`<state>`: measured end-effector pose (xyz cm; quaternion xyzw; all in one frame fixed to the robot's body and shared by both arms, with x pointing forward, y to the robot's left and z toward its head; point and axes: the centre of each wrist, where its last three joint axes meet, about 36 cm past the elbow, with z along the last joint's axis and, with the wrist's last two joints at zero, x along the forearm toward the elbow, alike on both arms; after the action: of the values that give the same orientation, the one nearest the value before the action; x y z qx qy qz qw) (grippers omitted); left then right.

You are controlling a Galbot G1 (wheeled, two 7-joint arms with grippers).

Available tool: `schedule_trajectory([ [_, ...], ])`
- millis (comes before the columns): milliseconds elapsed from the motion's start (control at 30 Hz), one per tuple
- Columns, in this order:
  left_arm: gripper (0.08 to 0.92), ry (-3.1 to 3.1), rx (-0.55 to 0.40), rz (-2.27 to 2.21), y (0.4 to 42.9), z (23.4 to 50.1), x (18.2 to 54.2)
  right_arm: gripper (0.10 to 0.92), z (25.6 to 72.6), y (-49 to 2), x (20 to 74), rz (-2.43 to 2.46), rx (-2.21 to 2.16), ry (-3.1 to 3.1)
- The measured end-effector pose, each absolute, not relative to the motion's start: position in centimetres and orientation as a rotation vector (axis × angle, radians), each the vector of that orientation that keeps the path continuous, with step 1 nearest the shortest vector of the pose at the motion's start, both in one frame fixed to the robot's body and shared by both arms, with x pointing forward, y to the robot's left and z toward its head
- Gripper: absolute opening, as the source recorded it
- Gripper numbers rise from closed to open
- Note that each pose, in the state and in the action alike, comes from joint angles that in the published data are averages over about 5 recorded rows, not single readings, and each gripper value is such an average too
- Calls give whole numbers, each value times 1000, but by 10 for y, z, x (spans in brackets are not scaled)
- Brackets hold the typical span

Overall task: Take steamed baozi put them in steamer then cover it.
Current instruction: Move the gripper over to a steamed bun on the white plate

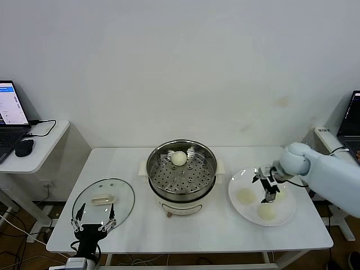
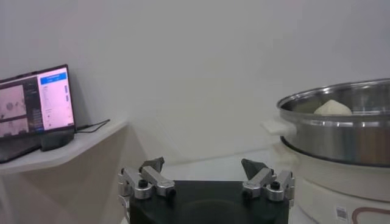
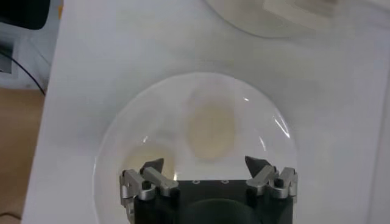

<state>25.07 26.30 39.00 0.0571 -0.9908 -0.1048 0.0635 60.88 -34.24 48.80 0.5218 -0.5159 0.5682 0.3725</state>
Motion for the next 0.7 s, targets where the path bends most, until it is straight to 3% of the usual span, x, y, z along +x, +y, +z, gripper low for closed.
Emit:
schedule_trajectory([
  [333,823,-2985,174,-314,263,387,251,811,464,-329,622,1478,1332,-1324],
  [700,823,-2982,172,-308,261,385,251,704,454,-323,627,1474,1315,-1314],
])
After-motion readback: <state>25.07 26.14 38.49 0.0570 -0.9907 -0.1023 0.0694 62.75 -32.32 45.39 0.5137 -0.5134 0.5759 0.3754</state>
